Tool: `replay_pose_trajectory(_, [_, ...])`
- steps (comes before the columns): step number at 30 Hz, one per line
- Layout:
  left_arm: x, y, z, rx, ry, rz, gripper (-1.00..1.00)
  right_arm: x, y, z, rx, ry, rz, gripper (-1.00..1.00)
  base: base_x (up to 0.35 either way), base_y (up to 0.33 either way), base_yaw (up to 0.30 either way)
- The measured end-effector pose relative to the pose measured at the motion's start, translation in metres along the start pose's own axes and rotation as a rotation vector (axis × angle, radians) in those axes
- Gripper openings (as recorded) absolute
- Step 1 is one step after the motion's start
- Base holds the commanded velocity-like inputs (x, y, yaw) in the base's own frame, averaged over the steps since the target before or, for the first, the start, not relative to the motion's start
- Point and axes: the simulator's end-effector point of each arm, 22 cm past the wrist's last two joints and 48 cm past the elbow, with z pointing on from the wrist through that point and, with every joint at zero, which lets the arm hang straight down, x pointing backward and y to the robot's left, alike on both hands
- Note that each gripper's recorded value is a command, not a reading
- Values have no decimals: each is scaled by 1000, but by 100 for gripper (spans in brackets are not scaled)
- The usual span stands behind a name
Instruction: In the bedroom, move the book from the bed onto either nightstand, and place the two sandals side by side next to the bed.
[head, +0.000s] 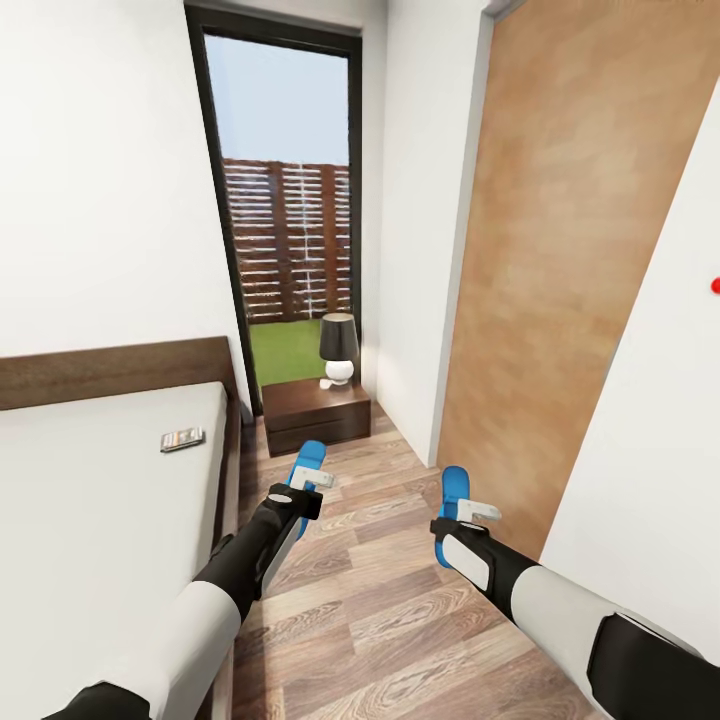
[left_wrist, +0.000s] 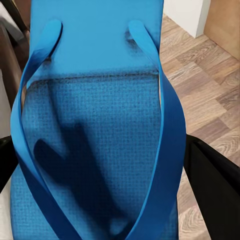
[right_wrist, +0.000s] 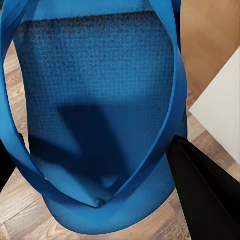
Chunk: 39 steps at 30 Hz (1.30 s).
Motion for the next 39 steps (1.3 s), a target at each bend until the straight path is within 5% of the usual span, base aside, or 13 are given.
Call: replay_pose_trajectory(39, [-10,1,-21,1,1,0,-100,-7,-3,-21,0,-9,-35,-100,0,0,0])
